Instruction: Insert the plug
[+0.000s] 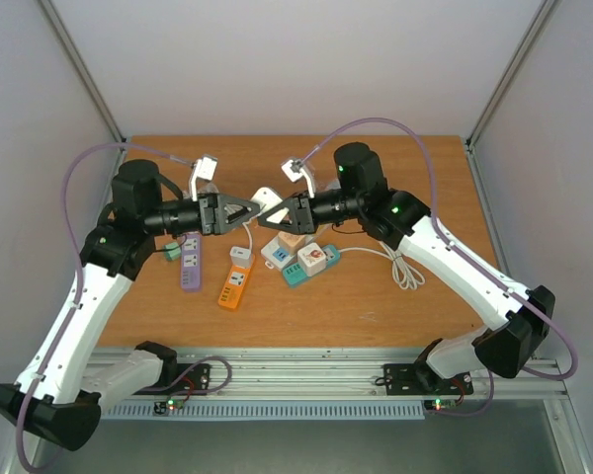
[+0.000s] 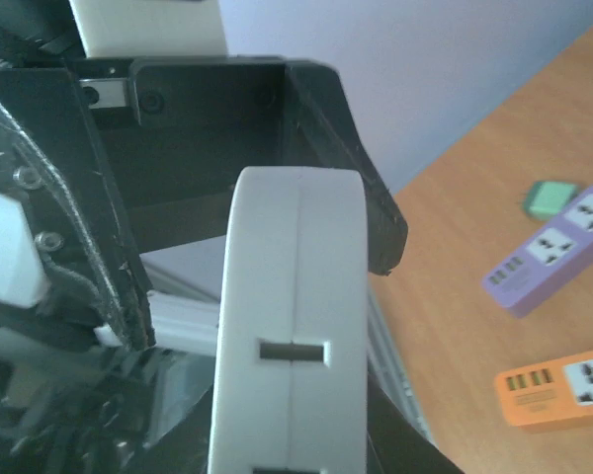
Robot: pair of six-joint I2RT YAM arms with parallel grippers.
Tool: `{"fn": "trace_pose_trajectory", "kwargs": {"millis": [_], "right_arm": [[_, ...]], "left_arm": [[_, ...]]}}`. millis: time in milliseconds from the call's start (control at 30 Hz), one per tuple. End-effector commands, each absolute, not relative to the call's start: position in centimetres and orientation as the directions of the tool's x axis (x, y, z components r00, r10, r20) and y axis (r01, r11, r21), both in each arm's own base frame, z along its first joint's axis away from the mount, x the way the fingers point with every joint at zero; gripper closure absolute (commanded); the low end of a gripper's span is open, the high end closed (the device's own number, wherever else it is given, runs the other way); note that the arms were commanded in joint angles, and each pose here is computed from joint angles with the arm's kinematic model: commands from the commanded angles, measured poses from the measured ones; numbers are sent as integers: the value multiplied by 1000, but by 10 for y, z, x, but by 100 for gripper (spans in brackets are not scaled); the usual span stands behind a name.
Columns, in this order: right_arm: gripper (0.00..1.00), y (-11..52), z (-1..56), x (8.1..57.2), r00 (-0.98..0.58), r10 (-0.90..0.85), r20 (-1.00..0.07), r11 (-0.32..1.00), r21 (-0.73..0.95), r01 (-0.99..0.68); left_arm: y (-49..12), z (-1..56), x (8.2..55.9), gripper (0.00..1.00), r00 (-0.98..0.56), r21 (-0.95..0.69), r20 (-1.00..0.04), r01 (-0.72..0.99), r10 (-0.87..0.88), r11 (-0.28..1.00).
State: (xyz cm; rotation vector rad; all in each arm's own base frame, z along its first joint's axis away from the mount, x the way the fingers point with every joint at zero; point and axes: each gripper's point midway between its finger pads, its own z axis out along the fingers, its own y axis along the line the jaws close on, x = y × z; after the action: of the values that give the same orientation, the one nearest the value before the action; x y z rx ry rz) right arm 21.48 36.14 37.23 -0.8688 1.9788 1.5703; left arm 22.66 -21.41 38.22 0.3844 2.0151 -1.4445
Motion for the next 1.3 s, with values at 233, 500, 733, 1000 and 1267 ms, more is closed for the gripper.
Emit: {"fn": "trace_pose_trajectory", "kwargs": {"millis": [233, 500, 733, 1000, 1267], "right_arm": [[78, 355, 400, 178, -684, -270, -677, -66, 722, -689], [76, 360, 398, 183, -693, -275, -666, -61, 732, -679], [51, 357, 395, 194, -688, -237, -686, 15, 706, -708], [56, 355, 384, 197, -672, -272, -688, 51, 687, -724], [67, 356, 356, 205, -641, -346, -685, 128, 642, -756]], "left_arm": [[-225, 414, 210, 60, -724, -727, -684, 666, -89, 166], [-228, 413, 203, 85, -718, -719, -694, 687, -58, 106], [-228, 414, 196, 100, -684, -684, -729, 725, -38, 82], [-229, 416, 193, 100, -646, -646, -763, 760, -17, 71], [-230, 415, 199, 100, -669, -669, -743, 740, -22, 78]]}}
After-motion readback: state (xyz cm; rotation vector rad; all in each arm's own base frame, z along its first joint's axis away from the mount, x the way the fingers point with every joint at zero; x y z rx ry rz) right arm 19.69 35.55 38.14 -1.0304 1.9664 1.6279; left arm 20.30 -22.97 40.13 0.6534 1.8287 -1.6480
